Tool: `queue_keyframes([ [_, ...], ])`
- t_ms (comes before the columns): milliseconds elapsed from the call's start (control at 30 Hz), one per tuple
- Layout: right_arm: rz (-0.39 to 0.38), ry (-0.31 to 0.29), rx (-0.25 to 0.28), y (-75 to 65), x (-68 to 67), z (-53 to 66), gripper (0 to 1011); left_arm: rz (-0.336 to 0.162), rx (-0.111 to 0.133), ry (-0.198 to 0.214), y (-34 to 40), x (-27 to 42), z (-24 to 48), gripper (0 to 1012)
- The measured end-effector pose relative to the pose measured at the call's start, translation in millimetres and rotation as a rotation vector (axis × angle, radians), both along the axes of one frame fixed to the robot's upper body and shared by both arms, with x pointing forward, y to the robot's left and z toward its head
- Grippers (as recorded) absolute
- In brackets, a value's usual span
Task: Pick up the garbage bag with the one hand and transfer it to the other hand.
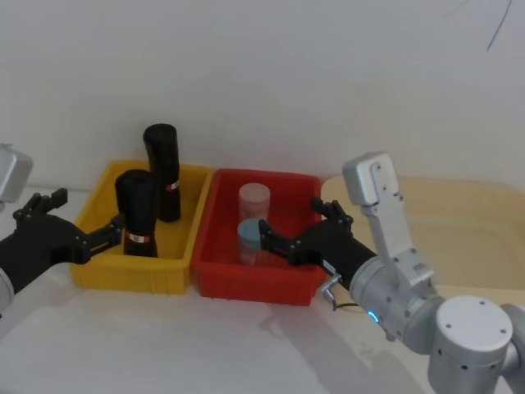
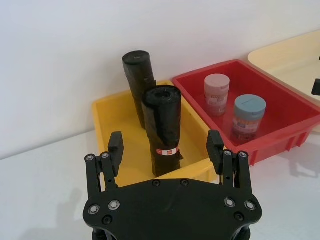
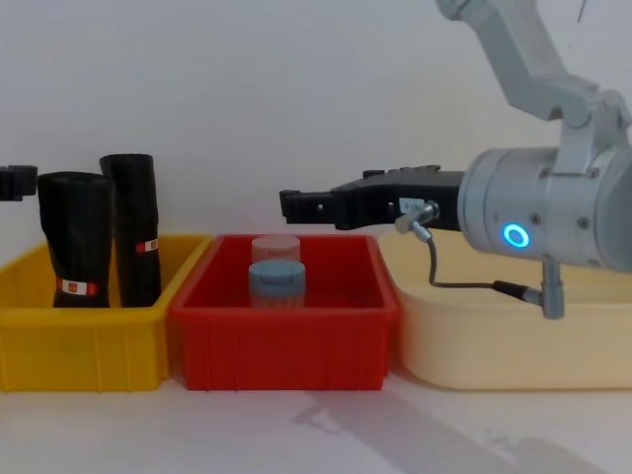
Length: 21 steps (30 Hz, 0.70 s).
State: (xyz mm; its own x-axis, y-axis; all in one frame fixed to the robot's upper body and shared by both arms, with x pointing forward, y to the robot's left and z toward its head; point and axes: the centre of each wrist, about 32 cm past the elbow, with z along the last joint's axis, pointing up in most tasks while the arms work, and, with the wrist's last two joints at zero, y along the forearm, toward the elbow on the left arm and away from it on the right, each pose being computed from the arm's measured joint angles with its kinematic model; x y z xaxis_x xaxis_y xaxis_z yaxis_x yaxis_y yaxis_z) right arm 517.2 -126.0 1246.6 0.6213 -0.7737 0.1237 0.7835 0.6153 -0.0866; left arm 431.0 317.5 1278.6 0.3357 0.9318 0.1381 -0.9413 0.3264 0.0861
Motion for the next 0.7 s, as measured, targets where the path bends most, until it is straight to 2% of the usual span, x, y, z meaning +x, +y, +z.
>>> queue_keyframes([
  [167,0.011,0.011,-0.012,4.7,3.8,0.2,1001,-0.007,-0.011,-0.001,6.5,7.2,-5.2,1001],
  [300,0.018,0.018,-0.017,7.6,6.7,0.6,1001,-0.016,-0.021,0.000,12.8,15.8,-10.0,1001],
  [333,0.019,0.020,-0.018,8.0,7.2,0.7,1001,-0.016,-0.021,0.000,12.8,15.8,-10.0,1001],
  [400,0.023,0.025,-0.019,9.6,9.5,1.0,1001,-0.024,-0.026,0.001,16.0,21.6,-12.6,1001],
  [500,0.024,0.027,-0.018,10.8,11.5,1.4,1001,-0.032,-0.029,-0.001,18.0,26.0,-13.8,1001],
  [700,0.023,0.037,-0.016,12.1,16.8,1.7,1001,-0.062,-0.043,-0.001,22.3,39.1,-17.5,1001],
])
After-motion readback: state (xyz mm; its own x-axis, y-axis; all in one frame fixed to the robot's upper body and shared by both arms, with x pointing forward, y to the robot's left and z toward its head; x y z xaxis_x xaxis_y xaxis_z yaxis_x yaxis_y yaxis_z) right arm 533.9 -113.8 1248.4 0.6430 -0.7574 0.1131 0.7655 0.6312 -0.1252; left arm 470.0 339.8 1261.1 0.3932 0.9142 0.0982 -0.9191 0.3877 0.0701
